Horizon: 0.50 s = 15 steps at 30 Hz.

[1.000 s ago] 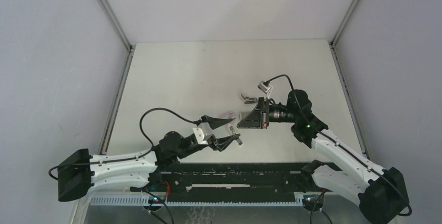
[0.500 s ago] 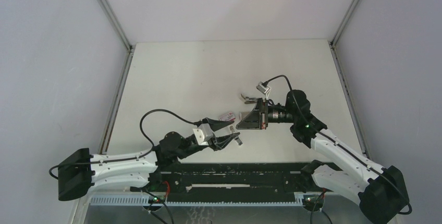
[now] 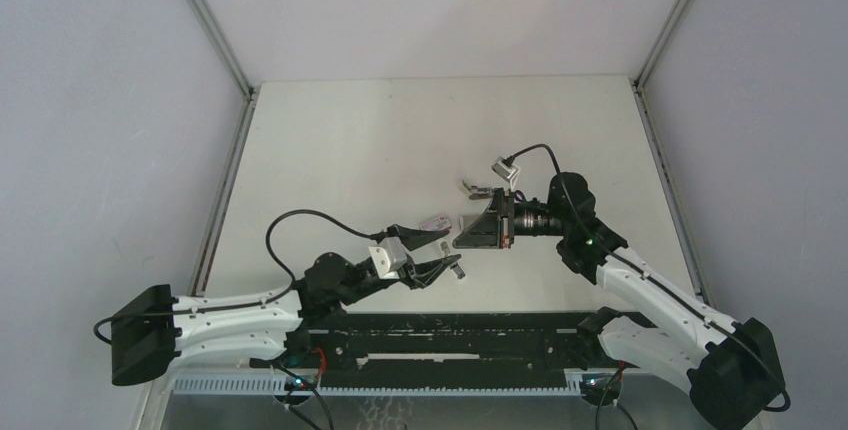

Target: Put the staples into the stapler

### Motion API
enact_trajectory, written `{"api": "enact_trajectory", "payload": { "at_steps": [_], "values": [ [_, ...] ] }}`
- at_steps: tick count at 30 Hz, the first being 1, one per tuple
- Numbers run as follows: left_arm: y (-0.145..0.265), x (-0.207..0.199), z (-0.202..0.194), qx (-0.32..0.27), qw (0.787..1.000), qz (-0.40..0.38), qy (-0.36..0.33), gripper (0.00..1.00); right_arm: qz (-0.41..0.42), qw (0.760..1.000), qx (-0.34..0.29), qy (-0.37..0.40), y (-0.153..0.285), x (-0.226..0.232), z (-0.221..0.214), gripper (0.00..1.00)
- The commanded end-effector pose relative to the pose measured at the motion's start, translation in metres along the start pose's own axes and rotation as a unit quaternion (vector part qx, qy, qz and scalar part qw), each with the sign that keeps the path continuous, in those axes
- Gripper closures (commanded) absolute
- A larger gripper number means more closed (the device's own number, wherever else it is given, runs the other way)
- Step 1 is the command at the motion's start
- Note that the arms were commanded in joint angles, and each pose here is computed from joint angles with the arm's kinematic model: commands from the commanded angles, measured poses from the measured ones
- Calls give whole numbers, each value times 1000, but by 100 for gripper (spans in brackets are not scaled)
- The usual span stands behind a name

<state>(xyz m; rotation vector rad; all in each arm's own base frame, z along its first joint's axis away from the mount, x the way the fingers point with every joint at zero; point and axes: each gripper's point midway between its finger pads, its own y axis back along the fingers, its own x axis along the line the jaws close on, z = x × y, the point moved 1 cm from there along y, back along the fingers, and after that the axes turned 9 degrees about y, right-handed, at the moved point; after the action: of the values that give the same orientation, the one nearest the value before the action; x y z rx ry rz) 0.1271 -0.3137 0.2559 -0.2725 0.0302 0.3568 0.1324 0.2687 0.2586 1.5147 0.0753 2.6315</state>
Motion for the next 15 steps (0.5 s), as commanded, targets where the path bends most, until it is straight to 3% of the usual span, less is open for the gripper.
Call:
{"api": "enact_trajectory", "payload": {
  "at_steps": [1,15],
  "values": [
    [-12,-9,50,-69,997,-19,-6,49,13,1000,-1,22,-1,7,2,84],
    [-16,-14,48,-64,997,-30,8,64,9,1000,-1,24,-1,5,1,84]
  ]
}}
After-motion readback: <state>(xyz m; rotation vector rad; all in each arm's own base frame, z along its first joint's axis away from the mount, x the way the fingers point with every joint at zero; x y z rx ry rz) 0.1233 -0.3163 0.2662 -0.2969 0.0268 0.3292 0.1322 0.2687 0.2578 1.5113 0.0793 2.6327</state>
